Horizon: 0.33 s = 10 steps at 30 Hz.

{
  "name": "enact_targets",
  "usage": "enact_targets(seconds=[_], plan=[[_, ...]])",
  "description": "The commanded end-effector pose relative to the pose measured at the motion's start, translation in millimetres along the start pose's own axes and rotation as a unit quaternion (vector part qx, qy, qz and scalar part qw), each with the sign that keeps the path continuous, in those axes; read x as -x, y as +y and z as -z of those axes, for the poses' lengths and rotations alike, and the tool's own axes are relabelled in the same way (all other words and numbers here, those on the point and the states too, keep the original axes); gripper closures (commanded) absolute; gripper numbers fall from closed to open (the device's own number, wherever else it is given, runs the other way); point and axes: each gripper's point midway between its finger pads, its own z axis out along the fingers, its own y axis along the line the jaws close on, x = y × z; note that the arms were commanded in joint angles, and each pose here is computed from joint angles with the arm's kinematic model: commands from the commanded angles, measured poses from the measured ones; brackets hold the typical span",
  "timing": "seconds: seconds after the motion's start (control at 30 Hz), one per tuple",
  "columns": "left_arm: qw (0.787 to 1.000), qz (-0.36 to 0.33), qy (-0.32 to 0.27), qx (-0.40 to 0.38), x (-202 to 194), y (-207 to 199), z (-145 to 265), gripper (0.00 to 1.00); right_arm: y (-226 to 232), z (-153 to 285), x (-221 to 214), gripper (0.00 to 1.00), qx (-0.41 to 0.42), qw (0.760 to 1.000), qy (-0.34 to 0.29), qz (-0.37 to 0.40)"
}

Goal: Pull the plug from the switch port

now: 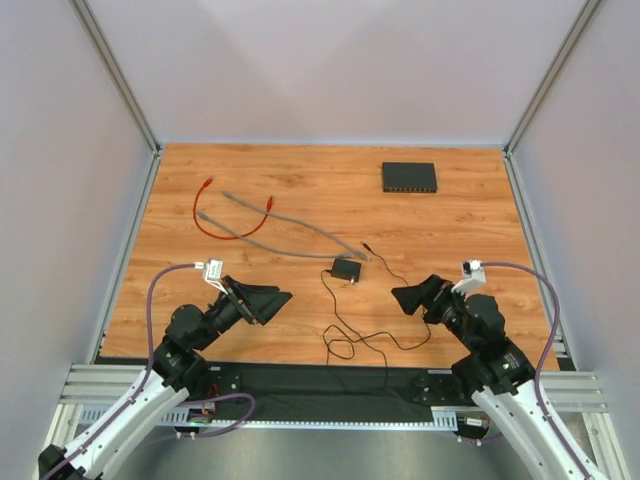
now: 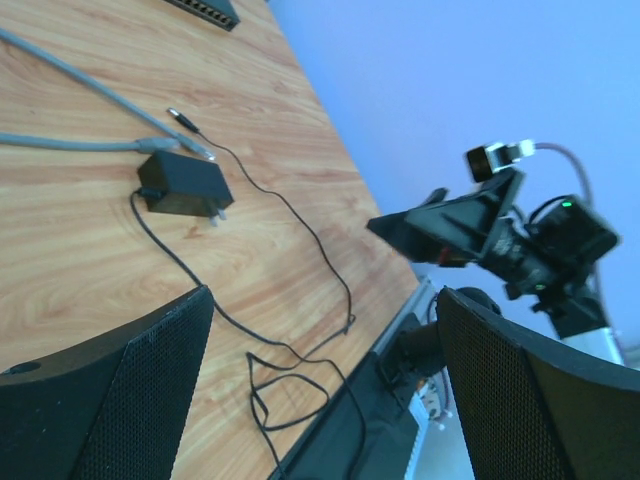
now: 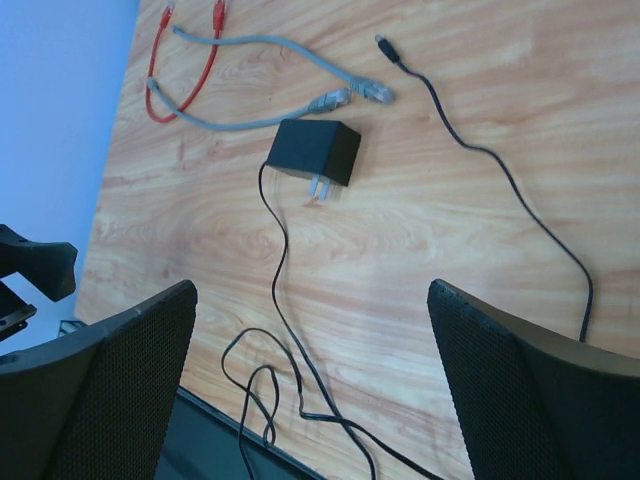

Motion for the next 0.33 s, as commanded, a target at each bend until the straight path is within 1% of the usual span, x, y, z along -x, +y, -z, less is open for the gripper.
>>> enact_targets(seconds=[0.0, 0.03, 0.1, 0.17, 0.23, 0.3], plan=[[0.999, 0.034, 0.031, -0.011, -26, 9, 11, 0.0, -10, 2, -29, 0.0, 0.01, 0.996, 0.021, -0.083], [0.999, 0.034, 0.03, -0.015, -27, 8, 15, 0.0, -11, 2, -30, 0.0, 0.018, 0.995, 0.011, -0.094], [0.999, 0.035, 0.022, -0.021, -27, 8, 18, 0.0, -30, -3, -41, 0.0, -0.012, 0.992, 0.01, -0.128], [0.999, 0.038, 0.021, -0.024, -30, 11, 19, 0.0, -35, -6, -44, 0.0, -0.023, 0.99, 0.007, -0.139], [0.998, 0.042, 0.017, -0.038, -30, 9, 18, 0.0, -40, -8, -46, 0.0, -0.033, 0.99, 0.011, -0.135], [0.998, 0.041, 0.027, -0.042, -34, 9, 17, 0.0, -42, -10, -48, 0.0, -0.042, 0.992, 0.02, -0.121]])
